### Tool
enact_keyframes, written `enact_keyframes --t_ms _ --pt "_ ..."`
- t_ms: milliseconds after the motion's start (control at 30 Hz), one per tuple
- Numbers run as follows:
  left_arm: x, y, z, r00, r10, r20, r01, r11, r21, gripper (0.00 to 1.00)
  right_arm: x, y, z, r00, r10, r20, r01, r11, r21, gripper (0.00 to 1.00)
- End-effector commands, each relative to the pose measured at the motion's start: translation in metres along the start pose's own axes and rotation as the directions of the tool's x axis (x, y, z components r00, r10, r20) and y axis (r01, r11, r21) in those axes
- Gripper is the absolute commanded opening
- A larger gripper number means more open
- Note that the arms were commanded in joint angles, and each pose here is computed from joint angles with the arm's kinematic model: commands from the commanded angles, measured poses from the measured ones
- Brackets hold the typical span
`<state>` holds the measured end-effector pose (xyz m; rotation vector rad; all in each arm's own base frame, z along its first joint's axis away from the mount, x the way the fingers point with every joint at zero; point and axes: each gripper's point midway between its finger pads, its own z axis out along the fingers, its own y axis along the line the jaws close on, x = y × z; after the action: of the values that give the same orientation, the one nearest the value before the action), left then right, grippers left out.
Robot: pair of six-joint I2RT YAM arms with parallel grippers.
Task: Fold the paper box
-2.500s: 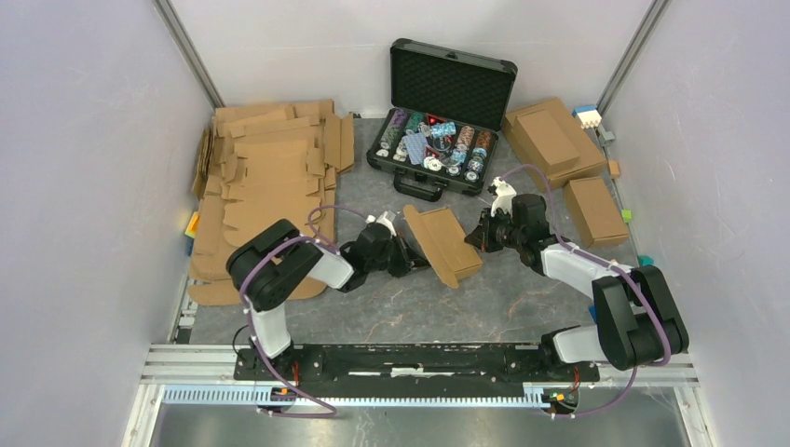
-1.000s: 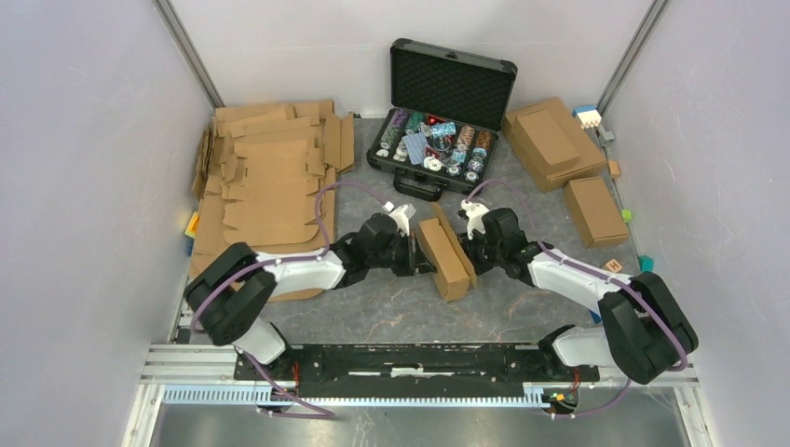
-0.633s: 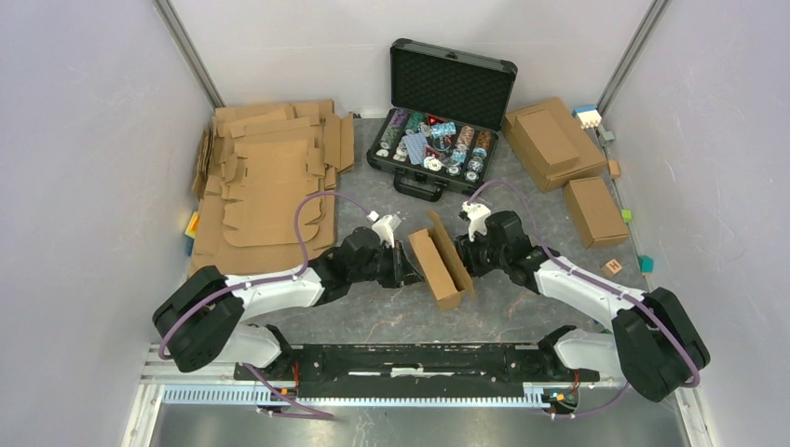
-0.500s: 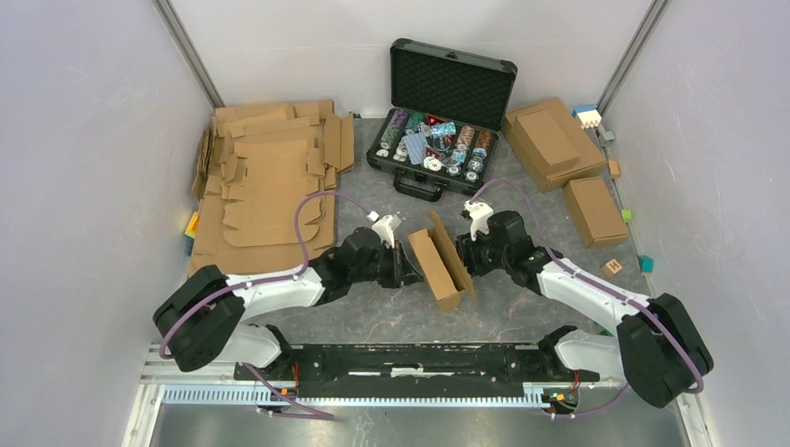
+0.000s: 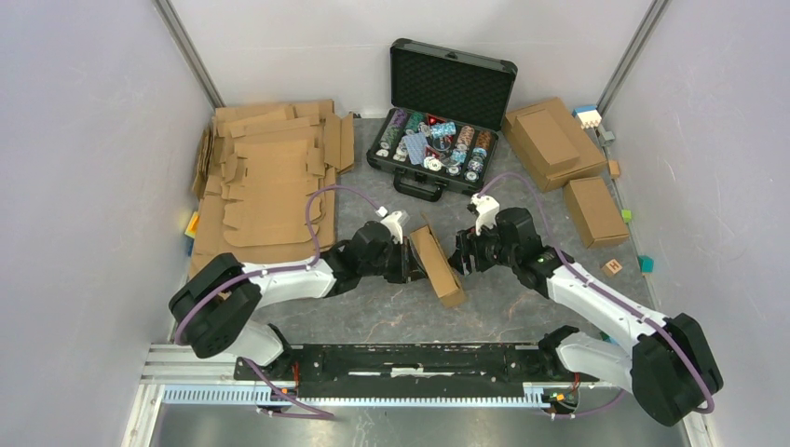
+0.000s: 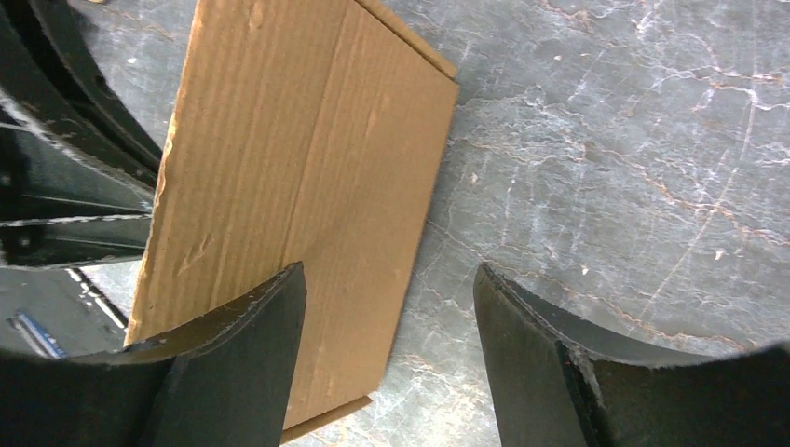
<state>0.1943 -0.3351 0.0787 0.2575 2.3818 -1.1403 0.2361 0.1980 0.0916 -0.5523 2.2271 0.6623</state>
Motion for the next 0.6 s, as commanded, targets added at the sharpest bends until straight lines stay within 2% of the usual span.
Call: enact_keyframes --t_ms 0,167,300,400,567 --pt "-0.016 -0.018 0.002 0.997 0.066 0.029 -0.067 0.996 0.055 0.17 -0.029 0.025 -0.008 0.997 0.030 0.076 -0.021 0.993 -0.120 0.73" --pt "-0.017 -0.021 0.001 0.997 0.069 0.030 -0.071 0.996 0.062 0.17 -0.034 0.028 -0.013 0.993 0.058 0.103 -0.043 0.989 -0.145 0.79" --pt "-0.020 -0.025 0.000 0.996 0.076 0.038 -0.078 0.994 0.070 0.17 -0.017 0.011 -0.008 0.995 0.079 0.055 -0.074 0.993 -0.092 0.82" --pt "-0.022 -0.029 0.003 0.996 0.077 0.033 -0.080 0.993 0.083 0.17 -0.001 -0.012 -0.006 0.995 0.097 0.021 -0.097 0.995 0.002 0.76" --pt "-0.024 -0.033 0.005 0.995 0.089 0.034 -0.092 0.991 0.102 0.16 0.007 -0.035 -0.011 0.994 0.100 0.030 -0.103 0.988 0.117 0.67"
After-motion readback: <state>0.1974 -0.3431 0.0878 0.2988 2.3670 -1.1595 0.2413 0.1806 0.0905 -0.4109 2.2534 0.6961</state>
